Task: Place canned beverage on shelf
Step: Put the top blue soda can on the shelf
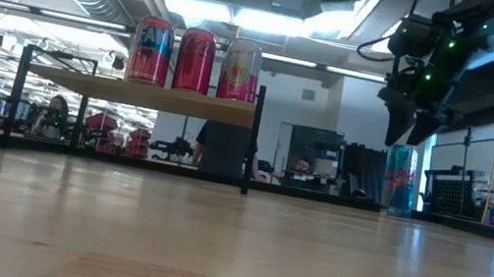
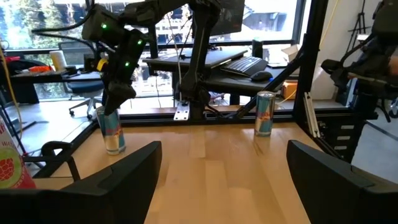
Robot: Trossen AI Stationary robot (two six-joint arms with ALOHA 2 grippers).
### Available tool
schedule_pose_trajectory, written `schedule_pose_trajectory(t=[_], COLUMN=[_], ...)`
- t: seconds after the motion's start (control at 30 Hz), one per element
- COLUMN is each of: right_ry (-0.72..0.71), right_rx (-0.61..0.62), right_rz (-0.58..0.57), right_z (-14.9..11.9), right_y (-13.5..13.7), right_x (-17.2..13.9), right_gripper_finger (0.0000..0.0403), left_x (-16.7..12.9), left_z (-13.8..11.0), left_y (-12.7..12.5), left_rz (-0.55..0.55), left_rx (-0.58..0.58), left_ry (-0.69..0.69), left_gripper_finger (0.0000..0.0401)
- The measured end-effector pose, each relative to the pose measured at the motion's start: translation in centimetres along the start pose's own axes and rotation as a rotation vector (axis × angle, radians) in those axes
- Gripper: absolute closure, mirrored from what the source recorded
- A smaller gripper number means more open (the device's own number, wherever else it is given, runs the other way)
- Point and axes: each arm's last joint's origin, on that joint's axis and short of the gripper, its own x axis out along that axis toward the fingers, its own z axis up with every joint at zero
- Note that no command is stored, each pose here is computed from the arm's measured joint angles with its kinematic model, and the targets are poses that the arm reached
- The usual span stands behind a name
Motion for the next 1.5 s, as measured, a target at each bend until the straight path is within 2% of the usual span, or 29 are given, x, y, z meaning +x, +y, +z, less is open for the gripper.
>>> schedule_pose_trajectory(t=[0.27, 0.53, 0.9, 1.17, 1.4, 1.5], right_ry=[0.029, 0.038, 0.036, -0.044, -0.015, 0.003], right_rx=[-0.015, -0.034, -0.028, -0.055, -0.080, -0.086], right_rz=[-0.052, -0.080, -0.015, 0.044, -0.055, -0.062], right_z=[0.3, 0.2, 0.1, 1.0, 0.7, 0.5], right_y=[0.3, 0.3, 0.4, 1.6, 1.4, 1.4], right_x=[1.5, 1.7, 1.2, -1.3, -1.4, -1.3], right_gripper_finger=[0.0133, 0.0133, 0.0133, 0.0133, 0.0133, 0.0133], left_x=[0.0, 0.0, 0.0, 0.0, 0.0, 0.0], left_z=[0.0, 0.0, 0.0, 0.0, -0.1, -0.1], left_y=[0.0, 0.0, 0.0, 0.0, 0.0, 0.0], left_rz=[0.000, 0.000, 0.000, 0.000, 0.000, 0.000], left_rx=[0.001, 0.000, 0.001, 0.001, 0.002, 0.002], left_ry=[0.003, 0.003, 0.003, 0.003, 0.015, 0.015], left_gripper_finger=[0.0083, 0.0083, 0.0083, 0.0083, 0.0083, 0.0083])
